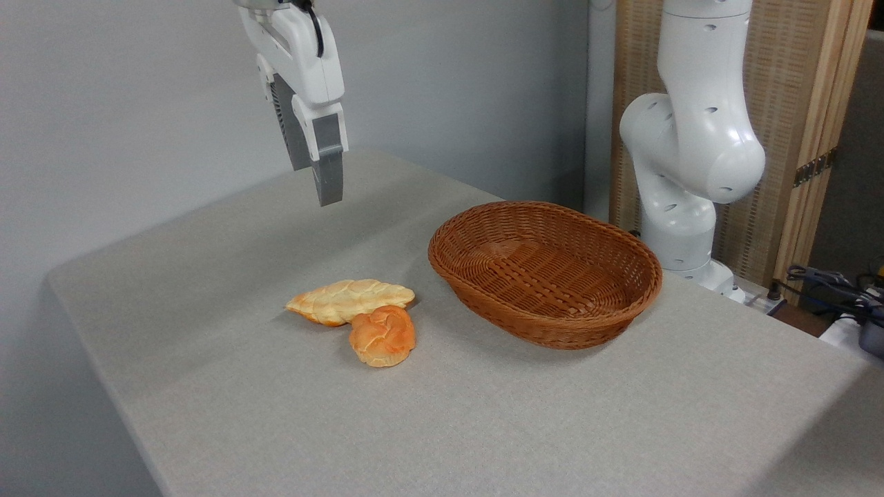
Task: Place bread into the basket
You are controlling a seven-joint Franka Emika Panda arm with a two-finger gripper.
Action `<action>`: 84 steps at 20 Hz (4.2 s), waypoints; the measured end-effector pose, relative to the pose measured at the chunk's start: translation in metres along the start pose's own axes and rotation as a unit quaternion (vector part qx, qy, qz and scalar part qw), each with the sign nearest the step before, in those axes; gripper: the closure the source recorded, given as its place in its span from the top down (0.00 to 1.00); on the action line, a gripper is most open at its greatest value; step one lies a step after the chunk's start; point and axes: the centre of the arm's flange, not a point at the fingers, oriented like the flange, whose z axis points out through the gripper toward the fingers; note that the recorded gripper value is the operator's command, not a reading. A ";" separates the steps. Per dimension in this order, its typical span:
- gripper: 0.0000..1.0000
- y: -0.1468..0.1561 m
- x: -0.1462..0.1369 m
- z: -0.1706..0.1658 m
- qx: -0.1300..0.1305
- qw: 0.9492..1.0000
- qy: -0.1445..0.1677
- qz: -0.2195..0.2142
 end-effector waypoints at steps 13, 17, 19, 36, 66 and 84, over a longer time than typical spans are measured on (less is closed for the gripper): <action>1.00 0.000 0.000 0.001 0.000 1.000 -0.001 0.000; 1.00 -0.001 0.001 0.002 -0.001 1.000 -0.002 0.000; 1.00 -0.001 0.001 0.002 -0.001 1.000 -0.002 0.000; 1.00 -0.001 0.001 0.002 -0.001 1.000 -0.002 0.000; 1.00 0.006 0.008 0.005 -0.003 1.000 -0.004 0.006; 1.00 0.004 0.005 0.006 -0.007 1.000 -0.008 0.003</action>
